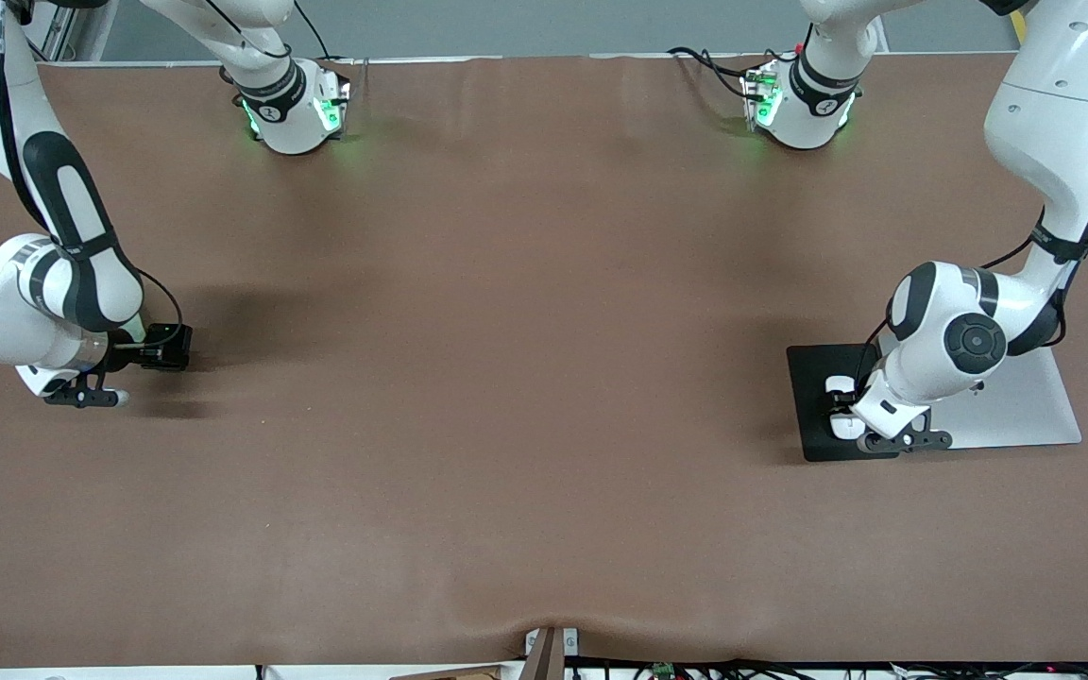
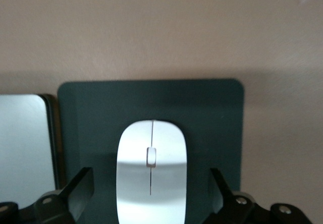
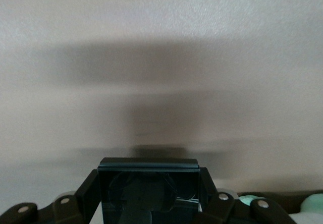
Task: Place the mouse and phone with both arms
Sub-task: 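Open the left gripper on the pad while the right gripper lowers the phone, then release the phone beside the plush toy while the left gripper withdraws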
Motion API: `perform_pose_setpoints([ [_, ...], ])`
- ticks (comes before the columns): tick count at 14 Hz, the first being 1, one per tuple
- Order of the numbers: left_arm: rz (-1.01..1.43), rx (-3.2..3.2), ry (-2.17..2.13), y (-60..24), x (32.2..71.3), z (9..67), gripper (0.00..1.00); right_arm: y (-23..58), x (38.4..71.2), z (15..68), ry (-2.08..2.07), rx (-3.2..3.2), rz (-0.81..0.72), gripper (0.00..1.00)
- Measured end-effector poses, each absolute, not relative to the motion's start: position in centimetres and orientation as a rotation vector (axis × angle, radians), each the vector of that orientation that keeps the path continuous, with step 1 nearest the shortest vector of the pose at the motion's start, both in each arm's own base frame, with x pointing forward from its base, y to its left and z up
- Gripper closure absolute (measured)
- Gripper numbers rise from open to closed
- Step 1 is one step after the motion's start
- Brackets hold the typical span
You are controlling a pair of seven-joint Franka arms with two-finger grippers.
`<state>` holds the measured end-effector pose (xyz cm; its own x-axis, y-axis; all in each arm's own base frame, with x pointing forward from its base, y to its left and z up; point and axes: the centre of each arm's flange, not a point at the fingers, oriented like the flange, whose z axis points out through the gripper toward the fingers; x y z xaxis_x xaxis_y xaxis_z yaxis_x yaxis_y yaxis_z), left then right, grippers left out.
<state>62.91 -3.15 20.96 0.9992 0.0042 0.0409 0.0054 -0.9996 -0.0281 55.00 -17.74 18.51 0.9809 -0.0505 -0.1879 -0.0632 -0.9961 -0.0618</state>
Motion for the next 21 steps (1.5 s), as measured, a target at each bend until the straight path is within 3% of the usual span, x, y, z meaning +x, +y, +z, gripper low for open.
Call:
perform_pose_setpoints([
  [3, -0.081, -3.076, 0.016, -4.3, 64.1, 26.8, 0.00, -17.5, 54.8, 18.2, 0.080, -3.054, 0.301, 0.15],
  [5, -0.093, -3.039, 0.015, -4.9, 65.0, 32.4, 0.00, -17.1, 54.7, 18.1, 0.071, -3.043, 0.327, 0.01],
  [8, -0.090, -2.988, 0.001, -6.0, 65.4, 41.3, 0.00, -15.6, 56.2, 19.4, 0.017, -3.040, 0.326, 0.00],
  [14, -0.009, -3.035, -0.096, -7.6, 63.2, 55.6, 0.00, -6.8, 60.9, 26.7, -0.059, -3.059, 0.291, 0.00],
  [21, -0.044, -3.006, -0.037, -8.7, 57.9, 63.8, 0.00, -3.3, 58.8, 40.7, 0.079, -3.056, 0.226, 0.00],
])
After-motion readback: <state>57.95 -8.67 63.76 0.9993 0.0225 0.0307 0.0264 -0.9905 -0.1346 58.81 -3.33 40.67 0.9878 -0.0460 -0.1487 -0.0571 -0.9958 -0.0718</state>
